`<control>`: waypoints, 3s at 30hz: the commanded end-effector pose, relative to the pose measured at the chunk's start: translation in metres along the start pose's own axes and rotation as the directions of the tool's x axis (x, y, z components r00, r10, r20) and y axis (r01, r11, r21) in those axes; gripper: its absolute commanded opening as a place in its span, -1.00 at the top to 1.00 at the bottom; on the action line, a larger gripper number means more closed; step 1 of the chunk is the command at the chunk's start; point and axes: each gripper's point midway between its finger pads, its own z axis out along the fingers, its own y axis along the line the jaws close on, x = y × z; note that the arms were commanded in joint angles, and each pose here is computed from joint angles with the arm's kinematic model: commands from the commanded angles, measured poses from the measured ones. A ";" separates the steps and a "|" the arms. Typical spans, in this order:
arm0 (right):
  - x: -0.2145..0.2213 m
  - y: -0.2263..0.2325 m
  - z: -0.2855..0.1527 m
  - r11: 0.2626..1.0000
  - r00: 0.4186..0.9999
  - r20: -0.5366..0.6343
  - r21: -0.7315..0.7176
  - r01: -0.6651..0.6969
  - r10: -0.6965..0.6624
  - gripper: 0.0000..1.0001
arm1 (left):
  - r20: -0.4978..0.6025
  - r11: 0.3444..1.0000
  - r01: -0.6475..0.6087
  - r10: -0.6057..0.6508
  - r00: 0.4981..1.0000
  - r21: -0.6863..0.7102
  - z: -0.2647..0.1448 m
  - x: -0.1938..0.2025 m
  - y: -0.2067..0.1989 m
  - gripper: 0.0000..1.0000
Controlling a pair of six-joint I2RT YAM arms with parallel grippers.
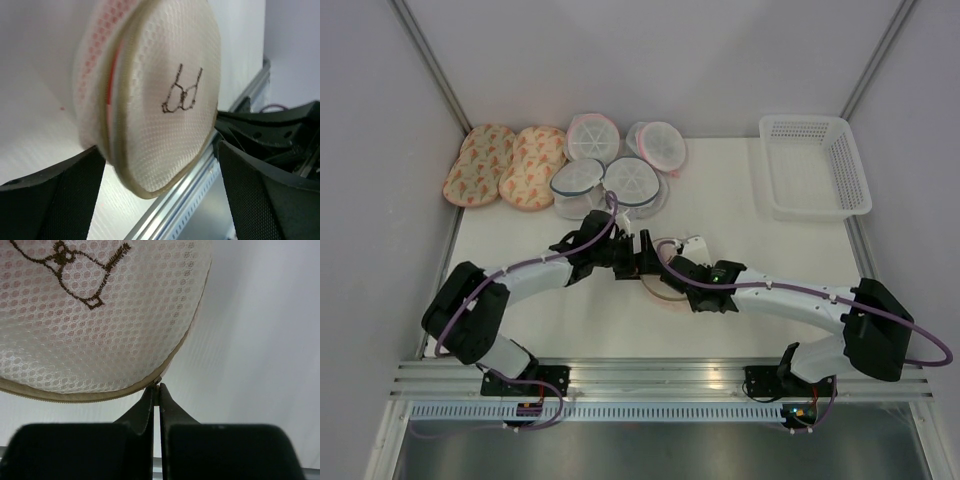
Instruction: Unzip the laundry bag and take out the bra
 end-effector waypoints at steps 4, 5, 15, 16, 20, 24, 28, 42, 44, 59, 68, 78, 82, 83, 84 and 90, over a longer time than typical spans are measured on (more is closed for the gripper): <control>-0.007 0.020 -0.016 0.988 1.000 0.024 -0.157 0.007 -0.003 0.99 | 0.288 0.945 0.159 -0.073 0.955 -0.287 -0.060 -0.018 0.032 -0.93; -0.007 0.027 -0.016 0.980 1.000 0.025 -0.196 0.011 -0.007 0.99 | 0.297 0.935 0.186 -0.094 0.950 -0.302 -0.065 -0.006 0.042 -0.93; -0.008 0.134 -0.082 0.605 0.997 0.059 -0.792 0.081 -0.057 0.99 | 0.294 0.949 0.314 -0.293 0.910 -0.026 -0.091 0.041 0.009 -0.99; -0.010 0.139 -0.084 0.587 0.997 0.060 -0.805 0.081 -0.055 0.99 | 0.286 0.942 0.337 -0.320 0.903 -0.009 -0.087 0.042 0.009 -0.99; -0.017 0.154 -0.083 0.553 0.997 0.055 -0.830 0.072 -0.047 0.99 | 0.255 0.937 0.344 -0.349 0.902 0.067 -0.073 0.043 0.000 -0.99; -0.014 0.164 -0.077 0.550 0.997 0.041 -0.832 0.068 -0.062 0.99 | 0.241 0.936 0.331 -0.350 0.905 0.118 -0.061 0.033 -0.014 -0.99; -0.010 0.166 -0.075 0.557 0.997 0.034 -0.828 0.067 -0.069 0.99 | 0.246 0.934 0.313 -0.348 0.905 0.171 -0.056 0.023 -0.027 -0.87; -0.001 0.114 -0.061 0.746 0.996 0.040 -0.660 0.086 -0.080 0.99 | 0.273 0.954 0.294 -0.299 0.914 0.060 -0.044 0.024 -0.004 0.96; 0.012 0.104 -0.055 0.772 0.994 -0.004 -0.631 0.082 -0.109 0.99 | 0.297 0.957 0.285 -0.286 0.911 0.048 -0.048 0.021 -0.003 0.95; 0.016 -0.007 -0.006 0.999 0.999 -0.029 0.011 0.046 -0.046 0.99 | 0.313 0.968 0.251 -0.242 0.918 0.014 -0.056 0.015 -0.002 0.96; 0.008 -0.022 -0.002 0.991 0.999 0.005 0.128 0.033 -0.034 0.99 | 0.347 0.972 0.232 -0.228 0.910 0.032 -0.070 0.011 -0.011 -0.41; -0.002 -0.064 -0.015 0.947 0.999 0.049 0.320 0.003 -0.020 -0.06 | 0.576 0.944 0.324 -0.232 0.784 -0.061 -0.128 0.001 0.011 -0.99; -0.019 -0.060 -0.032 0.964 0.995 0.100 0.263 -0.035 0.009 -0.25 | 0.634 0.942 0.330 -0.220 0.741 -0.060 -0.149 0.001 0.014 -0.99; -0.024 -0.055 -0.036 0.975 0.994 0.111 0.219 -0.041 0.017 -0.25 | 0.638 0.943 0.328 -0.216 0.739 -0.061 -0.151 0.002 0.015 -0.99; -0.034 -0.045 -0.041 0.987 0.989 0.145 0.155 -0.049 0.027 -0.25 | 0.645 0.946 0.321 -0.213 0.734 -0.053 -0.154 0.001 0.012 -0.99; -0.076 0.006 -0.083 0.970 0.953 0.266 -0.229 -0.081 0.143 -0.25 | 0.624 0.945 0.319 -0.204 0.754 -0.077 -0.151 0.006 0.016 -0.99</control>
